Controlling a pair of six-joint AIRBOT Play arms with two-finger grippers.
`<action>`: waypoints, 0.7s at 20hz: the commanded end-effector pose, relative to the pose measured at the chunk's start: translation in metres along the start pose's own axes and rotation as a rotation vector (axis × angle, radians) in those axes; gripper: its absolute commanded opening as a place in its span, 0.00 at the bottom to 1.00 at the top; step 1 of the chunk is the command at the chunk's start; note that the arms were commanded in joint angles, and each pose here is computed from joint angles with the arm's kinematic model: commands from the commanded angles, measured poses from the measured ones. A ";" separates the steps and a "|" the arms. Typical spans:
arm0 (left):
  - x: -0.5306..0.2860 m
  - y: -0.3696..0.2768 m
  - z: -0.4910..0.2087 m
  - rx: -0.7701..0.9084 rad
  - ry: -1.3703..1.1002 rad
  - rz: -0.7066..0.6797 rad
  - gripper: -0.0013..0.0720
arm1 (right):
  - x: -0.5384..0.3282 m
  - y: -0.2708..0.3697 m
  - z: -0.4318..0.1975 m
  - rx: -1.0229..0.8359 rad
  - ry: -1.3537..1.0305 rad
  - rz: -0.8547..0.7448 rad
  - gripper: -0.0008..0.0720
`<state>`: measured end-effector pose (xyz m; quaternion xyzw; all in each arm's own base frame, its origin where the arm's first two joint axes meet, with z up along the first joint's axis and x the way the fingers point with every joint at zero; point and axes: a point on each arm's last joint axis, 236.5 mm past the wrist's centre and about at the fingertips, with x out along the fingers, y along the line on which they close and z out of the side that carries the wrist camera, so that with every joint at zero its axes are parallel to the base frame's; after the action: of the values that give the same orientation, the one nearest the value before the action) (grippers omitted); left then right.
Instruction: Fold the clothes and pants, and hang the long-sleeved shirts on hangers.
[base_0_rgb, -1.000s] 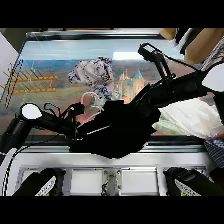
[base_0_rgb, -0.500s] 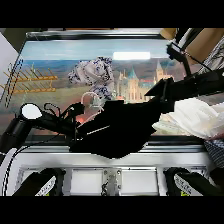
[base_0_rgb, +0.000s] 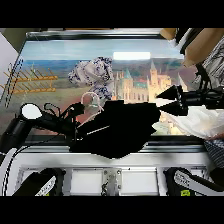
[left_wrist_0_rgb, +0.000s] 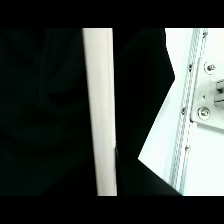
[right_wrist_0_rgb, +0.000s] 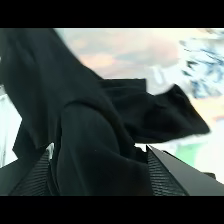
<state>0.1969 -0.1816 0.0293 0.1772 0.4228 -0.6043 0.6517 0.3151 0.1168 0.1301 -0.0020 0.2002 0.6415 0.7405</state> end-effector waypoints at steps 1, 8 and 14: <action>0.000 0.001 0.000 -0.001 0.000 0.002 0.05 | 0.015 0.003 -0.010 -0.071 -0.063 0.122 0.91; 0.000 0.000 0.000 -0.001 0.000 0.001 0.05 | 0.063 0.014 -0.010 -0.056 -0.101 0.271 0.90; 0.000 0.001 0.000 -0.001 0.000 0.003 0.05 | 0.080 0.025 -0.010 -0.057 -0.087 0.321 0.90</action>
<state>0.1974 -0.1816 0.0292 0.1774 0.4225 -0.6035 0.6525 0.2993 0.1865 0.1040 0.0356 0.1481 0.7497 0.6440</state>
